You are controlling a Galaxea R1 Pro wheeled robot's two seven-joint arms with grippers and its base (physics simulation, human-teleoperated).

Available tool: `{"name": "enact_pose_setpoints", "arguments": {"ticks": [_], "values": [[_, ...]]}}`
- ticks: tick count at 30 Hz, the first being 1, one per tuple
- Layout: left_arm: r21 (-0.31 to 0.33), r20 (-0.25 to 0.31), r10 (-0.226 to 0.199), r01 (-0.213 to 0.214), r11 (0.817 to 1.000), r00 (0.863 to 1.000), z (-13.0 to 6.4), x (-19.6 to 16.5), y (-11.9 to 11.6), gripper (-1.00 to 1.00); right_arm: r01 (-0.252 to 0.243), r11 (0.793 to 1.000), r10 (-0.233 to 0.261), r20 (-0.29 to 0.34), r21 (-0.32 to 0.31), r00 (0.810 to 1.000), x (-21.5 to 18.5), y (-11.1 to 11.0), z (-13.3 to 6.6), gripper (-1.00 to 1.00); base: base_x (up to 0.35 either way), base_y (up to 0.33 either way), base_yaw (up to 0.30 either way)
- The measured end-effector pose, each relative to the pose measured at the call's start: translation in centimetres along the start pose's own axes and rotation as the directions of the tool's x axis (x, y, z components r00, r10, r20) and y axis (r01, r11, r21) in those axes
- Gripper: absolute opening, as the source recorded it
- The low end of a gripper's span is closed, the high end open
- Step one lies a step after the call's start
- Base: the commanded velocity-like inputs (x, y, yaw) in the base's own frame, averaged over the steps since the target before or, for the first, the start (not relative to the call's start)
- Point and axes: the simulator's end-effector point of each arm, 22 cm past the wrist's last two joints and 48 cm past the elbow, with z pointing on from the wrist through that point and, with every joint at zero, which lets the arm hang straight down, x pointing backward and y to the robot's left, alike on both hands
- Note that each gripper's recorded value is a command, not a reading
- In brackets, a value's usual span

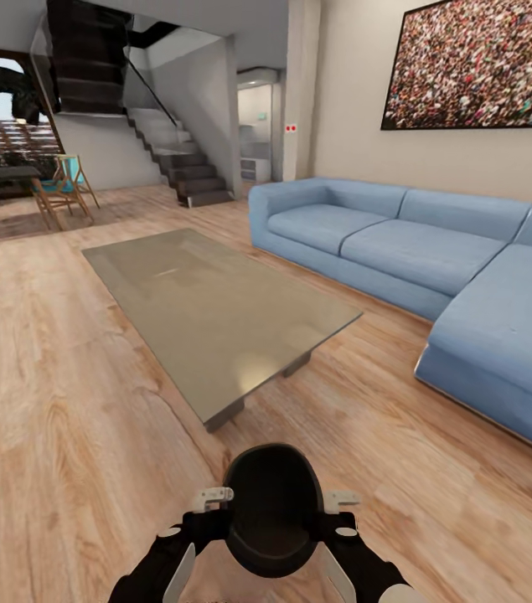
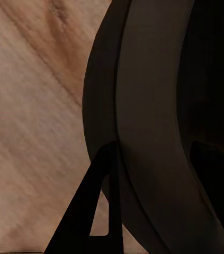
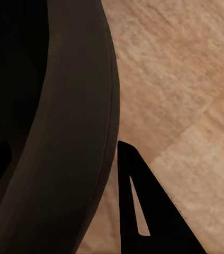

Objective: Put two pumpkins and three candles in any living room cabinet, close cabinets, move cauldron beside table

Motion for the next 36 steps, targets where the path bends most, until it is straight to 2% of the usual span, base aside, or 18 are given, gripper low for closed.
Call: {"name": "enact_pose_setpoints", "arguments": {"ticks": [19,24,36], "values": [[0.0,0.0,0.0,0.0,1.0,1.0,0.0,0.0,-0.01,-1.0,0.0,1.0,0.0,0.0,0.0,1.0,0.0,-0.01,0.0,-1.0,0.0,0.0,0.278],[0.0,0.0,0.0,0.0,1.0,1.0,0.0,0.0,-0.02,-1.0,-0.001,1.0,0.001,0.0,0.0,1.0,0.0,-0.02,-0.01,-1.0,0.048,0.0,0.06],[0.0,0.001,-0.001,0.001,1.0,1.0,-0.01,-0.05,-0.02,-1.0,0.0,1.0,0.0,0.001,0.0,1.0,-0.06,-0.01,-0.01,-1.0,0.222,0.0,0.002]]}}
